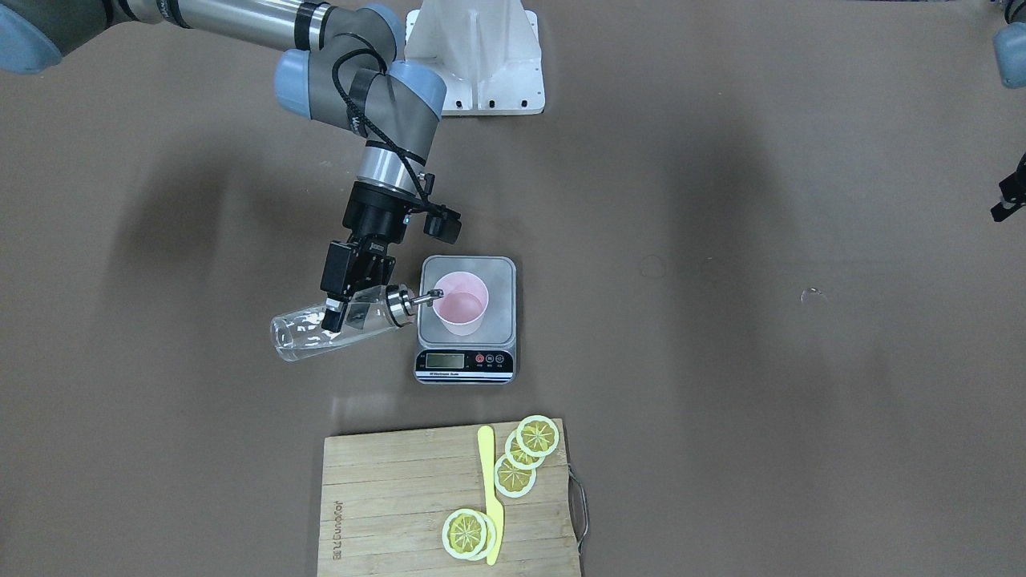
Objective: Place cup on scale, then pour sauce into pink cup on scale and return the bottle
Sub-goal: 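Tilt the sauce bottle over the pink cup with the right gripper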
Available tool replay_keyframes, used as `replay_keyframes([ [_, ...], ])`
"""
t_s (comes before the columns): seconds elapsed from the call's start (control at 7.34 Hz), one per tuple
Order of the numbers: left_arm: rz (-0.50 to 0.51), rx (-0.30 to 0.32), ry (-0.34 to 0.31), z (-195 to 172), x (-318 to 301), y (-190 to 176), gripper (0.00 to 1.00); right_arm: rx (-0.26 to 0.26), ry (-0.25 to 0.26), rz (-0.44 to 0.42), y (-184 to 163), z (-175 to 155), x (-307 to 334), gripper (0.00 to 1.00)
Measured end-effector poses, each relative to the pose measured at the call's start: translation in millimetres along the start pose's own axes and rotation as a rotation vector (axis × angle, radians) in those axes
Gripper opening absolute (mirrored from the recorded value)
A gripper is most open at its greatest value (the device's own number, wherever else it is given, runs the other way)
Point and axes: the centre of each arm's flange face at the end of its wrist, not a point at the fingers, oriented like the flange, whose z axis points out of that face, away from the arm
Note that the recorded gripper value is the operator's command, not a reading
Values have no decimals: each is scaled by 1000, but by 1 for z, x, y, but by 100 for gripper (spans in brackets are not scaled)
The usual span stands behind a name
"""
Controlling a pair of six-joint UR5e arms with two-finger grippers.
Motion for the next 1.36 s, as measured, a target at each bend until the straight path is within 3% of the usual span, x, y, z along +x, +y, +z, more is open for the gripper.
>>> replay_keyframes([
  [0.41,-71,-17,13,-3,-10,3,98,-10,60,-136,-4,-9,-11,0],
  [1.36,-99,-17,11,-17,-8,-2,98,-23,148,-303,12,-4,-22,0],
])
